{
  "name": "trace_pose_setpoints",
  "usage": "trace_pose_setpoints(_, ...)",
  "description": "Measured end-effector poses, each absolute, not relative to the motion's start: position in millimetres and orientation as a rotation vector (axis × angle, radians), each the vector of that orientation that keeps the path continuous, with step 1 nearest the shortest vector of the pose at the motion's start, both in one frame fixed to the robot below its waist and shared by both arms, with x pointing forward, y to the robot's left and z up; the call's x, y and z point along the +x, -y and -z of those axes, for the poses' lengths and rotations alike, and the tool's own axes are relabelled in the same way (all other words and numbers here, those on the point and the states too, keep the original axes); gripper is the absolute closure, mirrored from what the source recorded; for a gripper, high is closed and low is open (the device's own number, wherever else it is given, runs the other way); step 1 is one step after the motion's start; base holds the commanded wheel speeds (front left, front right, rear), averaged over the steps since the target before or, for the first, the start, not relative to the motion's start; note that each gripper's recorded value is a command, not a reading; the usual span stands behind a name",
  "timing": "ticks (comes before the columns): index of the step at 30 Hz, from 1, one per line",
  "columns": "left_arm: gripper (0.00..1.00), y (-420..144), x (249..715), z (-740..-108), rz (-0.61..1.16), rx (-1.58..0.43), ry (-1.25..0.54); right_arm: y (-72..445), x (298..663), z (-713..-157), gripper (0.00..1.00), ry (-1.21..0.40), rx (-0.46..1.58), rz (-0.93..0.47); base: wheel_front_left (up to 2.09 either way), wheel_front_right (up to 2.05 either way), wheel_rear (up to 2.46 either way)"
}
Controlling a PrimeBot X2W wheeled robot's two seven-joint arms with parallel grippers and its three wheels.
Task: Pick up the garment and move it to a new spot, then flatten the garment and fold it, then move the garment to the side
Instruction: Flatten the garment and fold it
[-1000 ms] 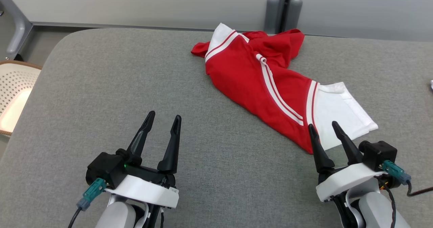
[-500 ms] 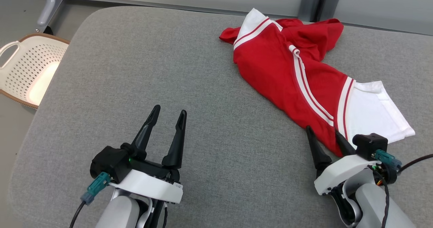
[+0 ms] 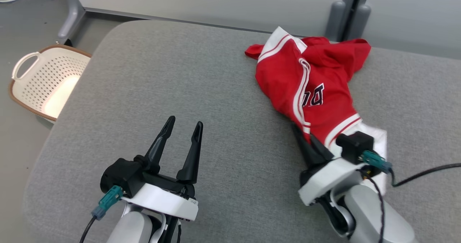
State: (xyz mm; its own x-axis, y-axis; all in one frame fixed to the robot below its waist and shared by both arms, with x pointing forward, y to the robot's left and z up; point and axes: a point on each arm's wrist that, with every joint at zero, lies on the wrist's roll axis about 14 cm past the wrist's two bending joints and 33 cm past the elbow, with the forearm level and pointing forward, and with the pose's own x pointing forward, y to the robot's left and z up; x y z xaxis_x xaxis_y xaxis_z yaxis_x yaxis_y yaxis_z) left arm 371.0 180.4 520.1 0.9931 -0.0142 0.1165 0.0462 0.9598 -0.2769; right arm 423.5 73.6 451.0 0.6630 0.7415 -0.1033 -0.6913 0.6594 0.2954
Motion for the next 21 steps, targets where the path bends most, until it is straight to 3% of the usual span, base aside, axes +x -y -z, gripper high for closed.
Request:
trace_pose_setpoints(10, 0.0, -204, 336, -525, -0.068, -0.288, 0.138, -183, 358, -495, 1.0, -0.236, 0.197, -1.177, 0.0, 0.0, 0.0)
trace_pose_setpoints(11, 0.0, -207, 332, -525, -0.083, -0.289, 0.138, -187, 356, -492, 0.69, -0.251, 0.176, -1.19, 0.0, 0.0, 0.0)
trace_pose_setpoints(12, 0.0, -211, 328, -525, -0.096, -0.289, 0.142, -191, 354, -489, 0.0, -0.26, 0.151, -1.203, 0.0, 0.0, 0.0)
trace_pose_setpoints(21, 0.0, -228, 308, -530, -0.172, -0.295, 0.168, -198, 376, -484, 0.0, -0.293, 0.073, -1.164, 0.0, 0.0, 0.0)
